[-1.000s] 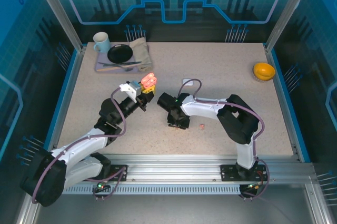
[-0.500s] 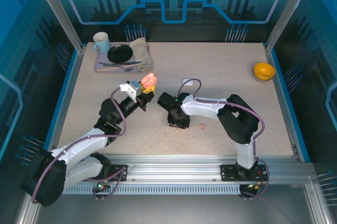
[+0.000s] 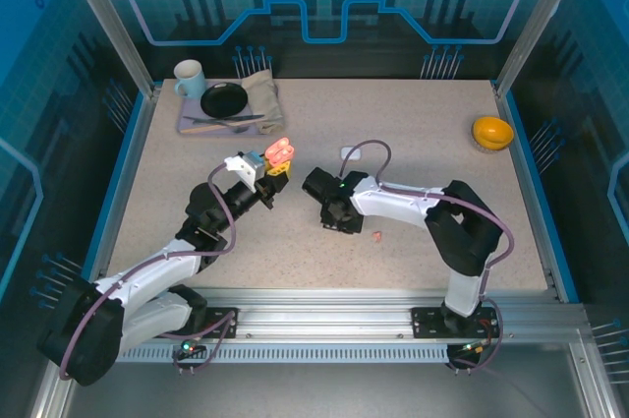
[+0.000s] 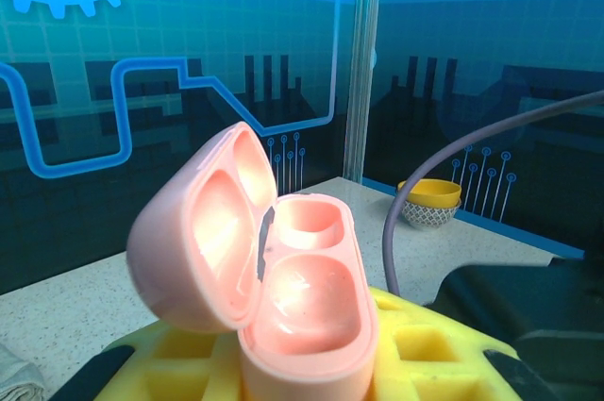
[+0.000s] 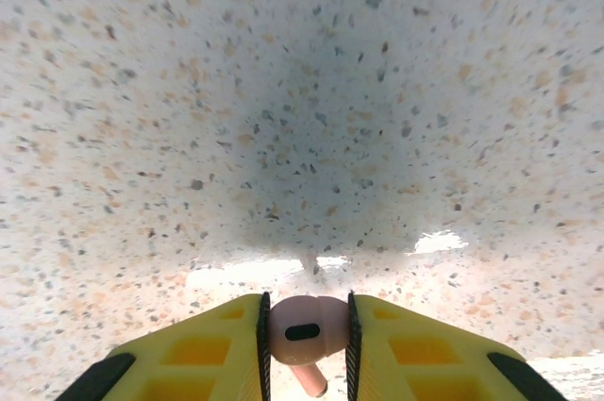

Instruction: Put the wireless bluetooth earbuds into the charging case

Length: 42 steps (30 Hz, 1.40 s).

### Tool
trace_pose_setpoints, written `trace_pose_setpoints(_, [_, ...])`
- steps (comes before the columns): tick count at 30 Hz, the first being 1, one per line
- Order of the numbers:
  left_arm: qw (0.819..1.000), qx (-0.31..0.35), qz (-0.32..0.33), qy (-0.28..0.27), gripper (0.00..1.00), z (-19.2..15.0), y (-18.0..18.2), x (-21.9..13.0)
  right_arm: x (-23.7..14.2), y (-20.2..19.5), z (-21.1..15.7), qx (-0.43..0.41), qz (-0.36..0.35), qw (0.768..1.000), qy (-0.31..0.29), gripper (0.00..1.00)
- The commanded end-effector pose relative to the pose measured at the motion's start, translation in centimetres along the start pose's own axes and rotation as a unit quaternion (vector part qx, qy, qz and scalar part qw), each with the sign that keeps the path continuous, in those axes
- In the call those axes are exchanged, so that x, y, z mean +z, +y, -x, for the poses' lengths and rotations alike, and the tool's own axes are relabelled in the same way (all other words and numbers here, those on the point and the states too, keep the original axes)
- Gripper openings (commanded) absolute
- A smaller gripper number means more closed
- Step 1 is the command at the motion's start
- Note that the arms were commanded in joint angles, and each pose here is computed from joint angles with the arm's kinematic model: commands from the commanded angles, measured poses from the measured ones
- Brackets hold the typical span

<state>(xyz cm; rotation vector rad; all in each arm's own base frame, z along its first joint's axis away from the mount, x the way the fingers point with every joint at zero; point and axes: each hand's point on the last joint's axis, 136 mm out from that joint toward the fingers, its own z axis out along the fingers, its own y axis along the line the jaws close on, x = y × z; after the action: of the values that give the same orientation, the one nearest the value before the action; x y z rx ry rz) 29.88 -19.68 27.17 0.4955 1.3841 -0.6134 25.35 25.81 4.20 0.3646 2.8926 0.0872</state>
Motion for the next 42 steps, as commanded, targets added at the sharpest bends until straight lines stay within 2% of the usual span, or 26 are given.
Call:
trace_pose_setpoints(1, [1.000, -0.002, -0.006, -0.022, 0.00, 1.9, 0.0, 0.3, -1.8, -0.9, 1.8, 0.001, 0.004, 0.999, -0.039, 0.26])
trace_pose_setpoints(10, [1.000, -0.004, -0.017, -0.013, 0.00, 1.9, -0.3, 0.8, -8.3, -1.8, 5.6, 0.006, 0.066, 0.989, -0.129, 0.26])
trace_pose_setpoints(16, [0.999, -0.006, -0.042, -0.007, 0.00, 2.2, -1.0, 1.5, -15.7, -2.3, 9.4, -0.008, 0.141, 0.962, -0.233, 0.26])
trace_pose_setpoints(24, [0.996, -0.002, -0.084, 0.002, 0.00, 2.5, -2.4, 3.9, -26.6, -1.2, 13.9, -0.037, 0.258, 0.894, -0.365, 0.26])
trace_pose_setpoints(30, [0.995, 0.000, -0.100, -0.001, 0.00, 3.4, -3.2, 6.5, -32.1, 0.9, 15.1, -0.056, 0.337, 0.844, -0.413, 0.26])
trace_pose_setpoints(34, [0.995, -0.004, -0.103, -0.003, 0.00, 3.9, -3.5, 8.2, -34.2, 2.1, 15.3, -0.062, 0.383, 0.814, -0.433, 0.26])
trace_pose_setpoints(39, [0.995, -0.011, -0.095, -0.006, 0.00, 4.8, -3.5, 10.0, -36.5, 3.1, 14.9, -0.072, 0.448, 0.755, -0.473, 0.26])
trace_pose_setpoints(42, [0.996, -0.021, -0.087, -0.011, 0.00, 5.5, -3.3, 10.8, -36.9, 3.2, 14.8, -0.072, 0.465, 0.738, -0.484, 0.26])
